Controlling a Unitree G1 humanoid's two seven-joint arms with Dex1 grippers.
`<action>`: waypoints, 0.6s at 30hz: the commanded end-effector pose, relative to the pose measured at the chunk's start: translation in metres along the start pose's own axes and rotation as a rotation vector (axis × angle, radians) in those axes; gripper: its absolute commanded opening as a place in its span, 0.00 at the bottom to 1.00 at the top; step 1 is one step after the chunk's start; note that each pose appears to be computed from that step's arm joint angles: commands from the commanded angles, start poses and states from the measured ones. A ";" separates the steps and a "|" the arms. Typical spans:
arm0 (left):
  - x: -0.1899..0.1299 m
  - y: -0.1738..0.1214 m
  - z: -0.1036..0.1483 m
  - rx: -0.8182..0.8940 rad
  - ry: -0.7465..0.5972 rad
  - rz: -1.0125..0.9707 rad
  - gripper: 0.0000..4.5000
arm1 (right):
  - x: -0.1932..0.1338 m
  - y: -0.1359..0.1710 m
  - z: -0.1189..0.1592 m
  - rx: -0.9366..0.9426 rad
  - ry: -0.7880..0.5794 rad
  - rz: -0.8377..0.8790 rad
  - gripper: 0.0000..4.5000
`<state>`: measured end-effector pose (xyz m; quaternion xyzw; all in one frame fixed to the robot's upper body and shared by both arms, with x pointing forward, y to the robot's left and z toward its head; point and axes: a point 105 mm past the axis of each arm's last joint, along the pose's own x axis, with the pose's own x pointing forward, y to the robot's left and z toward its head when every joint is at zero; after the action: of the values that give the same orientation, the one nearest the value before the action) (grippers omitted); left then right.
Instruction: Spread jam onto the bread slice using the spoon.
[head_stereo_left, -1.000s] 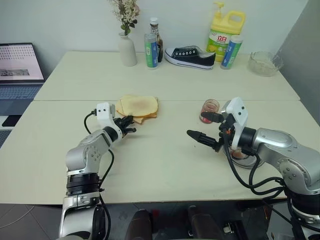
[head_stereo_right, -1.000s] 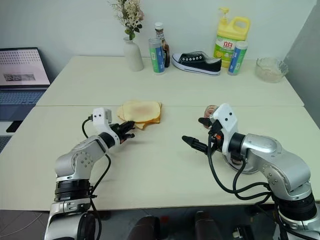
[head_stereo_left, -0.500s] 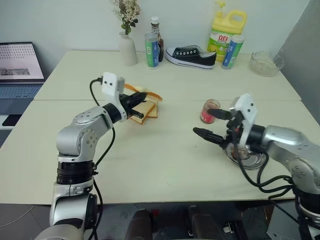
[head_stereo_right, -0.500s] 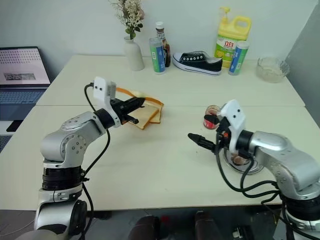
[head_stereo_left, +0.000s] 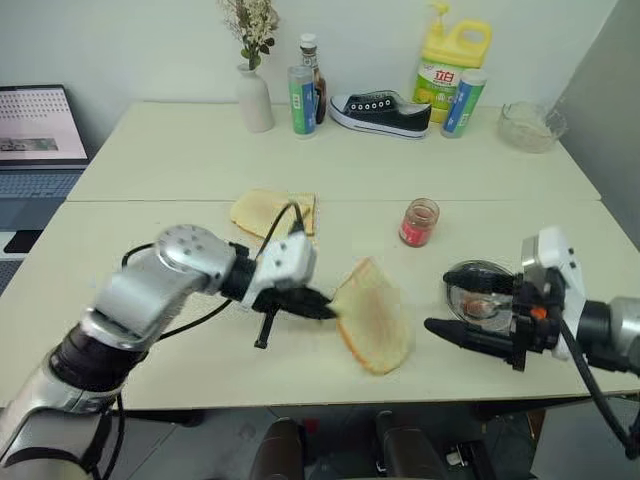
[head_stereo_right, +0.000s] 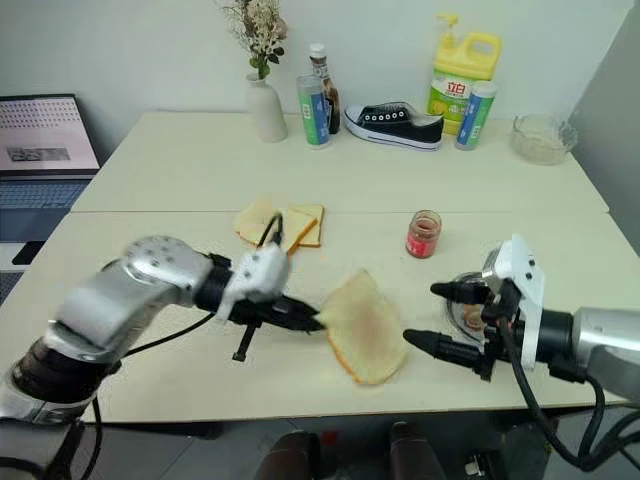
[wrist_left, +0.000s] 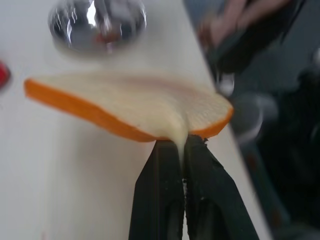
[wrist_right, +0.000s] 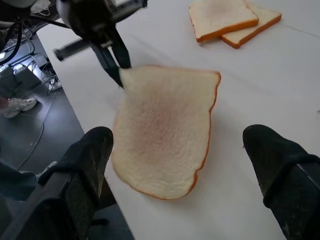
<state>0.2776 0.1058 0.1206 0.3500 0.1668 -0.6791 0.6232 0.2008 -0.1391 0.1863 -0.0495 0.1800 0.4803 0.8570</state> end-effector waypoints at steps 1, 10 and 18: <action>0.010 0.011 -0.006 0.176 0.068 0.000 0.00 | 0.004 0.019 -0.003 -0.020 -0.004 0.040 1.00; 0.033 0.064 0.011 0.331 0.024 0.189 0.00 | 0.006 0.017 -0.009 0.001 0.004 0.024 1.00; 0.037 0.085 -0.003 0.377 0.123 0.271 0.00 | 0.009 0.011 -0.007 -0.011 0.003 0.017 1.00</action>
<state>0.3527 0.0630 0.1044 0.5027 0.0359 -0.6073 0.6142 0.1933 -0.1302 0.1724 -0.0437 0.1933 0.4833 0.8527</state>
